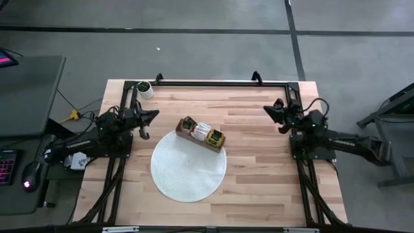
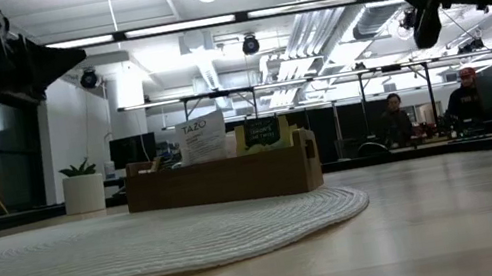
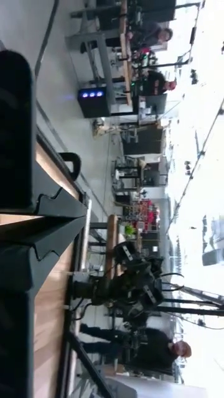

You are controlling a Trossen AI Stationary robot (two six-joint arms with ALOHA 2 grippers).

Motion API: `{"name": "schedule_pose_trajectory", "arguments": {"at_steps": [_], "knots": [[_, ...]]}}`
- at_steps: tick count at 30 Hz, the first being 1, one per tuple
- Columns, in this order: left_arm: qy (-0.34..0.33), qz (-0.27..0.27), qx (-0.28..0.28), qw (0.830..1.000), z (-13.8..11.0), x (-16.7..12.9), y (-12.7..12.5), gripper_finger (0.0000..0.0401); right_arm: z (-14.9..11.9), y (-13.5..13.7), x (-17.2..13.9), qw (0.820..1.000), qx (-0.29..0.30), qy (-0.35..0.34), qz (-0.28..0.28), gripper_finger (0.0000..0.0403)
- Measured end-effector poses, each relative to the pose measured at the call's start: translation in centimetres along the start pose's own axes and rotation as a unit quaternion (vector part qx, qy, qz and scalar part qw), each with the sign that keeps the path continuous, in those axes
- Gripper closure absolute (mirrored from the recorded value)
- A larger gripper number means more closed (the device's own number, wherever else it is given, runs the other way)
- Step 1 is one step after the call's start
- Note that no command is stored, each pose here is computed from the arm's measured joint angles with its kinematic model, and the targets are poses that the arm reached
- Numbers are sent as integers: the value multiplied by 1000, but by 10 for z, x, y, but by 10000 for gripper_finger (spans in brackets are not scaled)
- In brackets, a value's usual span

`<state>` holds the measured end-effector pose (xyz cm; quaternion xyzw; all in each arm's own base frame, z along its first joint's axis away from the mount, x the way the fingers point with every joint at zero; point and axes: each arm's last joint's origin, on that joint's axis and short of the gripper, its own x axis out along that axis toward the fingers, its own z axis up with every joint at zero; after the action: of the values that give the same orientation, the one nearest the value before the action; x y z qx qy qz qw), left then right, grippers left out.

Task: Pick & Place Tea
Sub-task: Return to Home Position

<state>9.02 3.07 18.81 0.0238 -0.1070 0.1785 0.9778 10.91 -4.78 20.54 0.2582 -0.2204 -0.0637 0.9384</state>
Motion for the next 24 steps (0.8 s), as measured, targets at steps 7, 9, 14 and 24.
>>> {"name": "schedule_pose_trajectory", "arguments": {"at_steps": [7, 9, 14, 24], "knots": [[22, 11, 2, 1000, -4, 0, 1, 401, 13, 4, -17, 1000, -2, -27, 6, 396], [25, 12, 3, 1000, -5, 0, 1, 401, 14, 6, -22, 999, -3, -32, 4, 396], [21, 12, 6, 1000, -4, 0, 1, 401, 18, 10, -30, 998, -19, -67, -3, 396], [28, 22, 20, 999, -6, -1, 1, 401, 14, -1, -30, 990, -65, -76, -102, 396]]}}
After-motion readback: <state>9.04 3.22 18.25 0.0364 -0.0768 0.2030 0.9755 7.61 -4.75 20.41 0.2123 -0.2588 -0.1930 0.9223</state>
